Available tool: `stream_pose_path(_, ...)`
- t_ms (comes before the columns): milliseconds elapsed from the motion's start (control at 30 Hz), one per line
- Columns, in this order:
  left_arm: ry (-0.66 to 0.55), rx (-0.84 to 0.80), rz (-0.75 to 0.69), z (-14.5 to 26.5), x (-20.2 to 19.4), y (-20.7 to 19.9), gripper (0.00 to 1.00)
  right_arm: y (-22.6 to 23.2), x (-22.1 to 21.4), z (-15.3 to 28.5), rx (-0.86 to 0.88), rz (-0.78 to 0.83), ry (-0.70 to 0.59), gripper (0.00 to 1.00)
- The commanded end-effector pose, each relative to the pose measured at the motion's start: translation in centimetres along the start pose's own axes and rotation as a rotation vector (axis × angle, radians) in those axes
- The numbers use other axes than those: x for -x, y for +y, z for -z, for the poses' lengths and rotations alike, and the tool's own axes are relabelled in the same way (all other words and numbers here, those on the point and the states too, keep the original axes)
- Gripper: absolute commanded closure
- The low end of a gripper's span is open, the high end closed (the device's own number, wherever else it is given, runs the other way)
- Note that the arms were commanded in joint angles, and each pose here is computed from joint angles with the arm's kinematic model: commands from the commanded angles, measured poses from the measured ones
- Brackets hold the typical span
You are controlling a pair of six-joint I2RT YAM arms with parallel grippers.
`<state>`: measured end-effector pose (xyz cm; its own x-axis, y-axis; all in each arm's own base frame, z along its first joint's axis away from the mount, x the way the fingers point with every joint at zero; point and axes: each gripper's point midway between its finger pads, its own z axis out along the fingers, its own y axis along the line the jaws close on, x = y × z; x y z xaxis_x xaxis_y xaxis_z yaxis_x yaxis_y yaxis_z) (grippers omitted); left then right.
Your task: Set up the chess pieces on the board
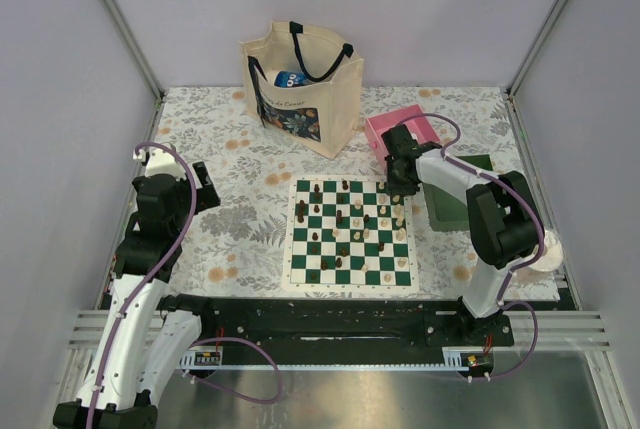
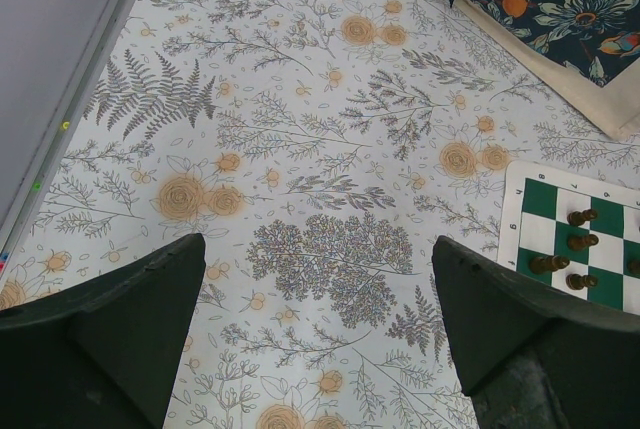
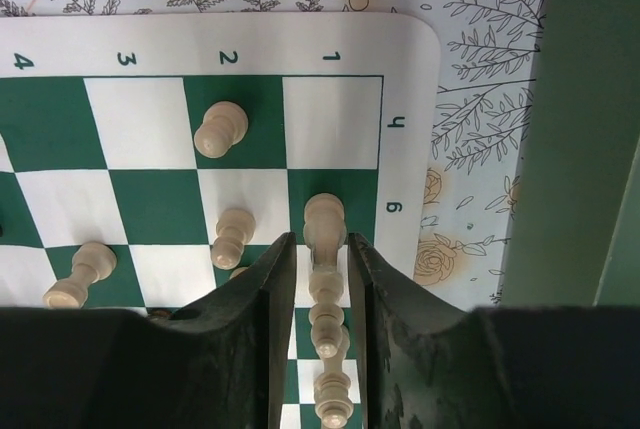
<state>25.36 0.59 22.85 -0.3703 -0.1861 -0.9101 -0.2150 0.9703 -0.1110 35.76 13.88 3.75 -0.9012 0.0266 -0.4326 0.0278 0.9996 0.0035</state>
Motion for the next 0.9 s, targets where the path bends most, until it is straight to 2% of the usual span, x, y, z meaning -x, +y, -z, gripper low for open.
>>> stream_pose_path(0, -0.040, -0.009, 0.013, 0.2, 1.2, -0.2, 0.01, 0.4, 1.2, 0.5, 0.029, -0.015, -0.034, 0.62)
stream_pose_path(167, -0.038, -0.010, 0.013, 0.2, 1.1, -0.2, 0.01, 0.8, 2.7, 1.7, 0.050, -0.007, -0.075, 0.57)
stream_pose_path(333, -0.041, -0.011, 0.012, 0.2, 1.2, -0.2, 0.01, 0.6, 5.3, 4.8, 0.051, 0.005, -0.155, 0.52)
stream_pose_path(467, -0.041, -0.010, 0.014, 0.2, 1.2, -0.2, 0.01, 1.9, 6.5, 7.3, 0.140, 0.006, -0.201, 0.50)
stream_pose_path(667, -0.040, -0.009, 0.015, 0.2, 1.2, -0.2, 0.01, 5.3, 3.3, 9.2, 0.296, -0.001, -0.202, 0.49)
stream_pose_path(867, -0.034, -0.013, 0.016, 0.0, 1.1, -0.2, 0.01, 7.7, -2.2, 9.7, 0.311, 0.071, -0.146, 0.49)
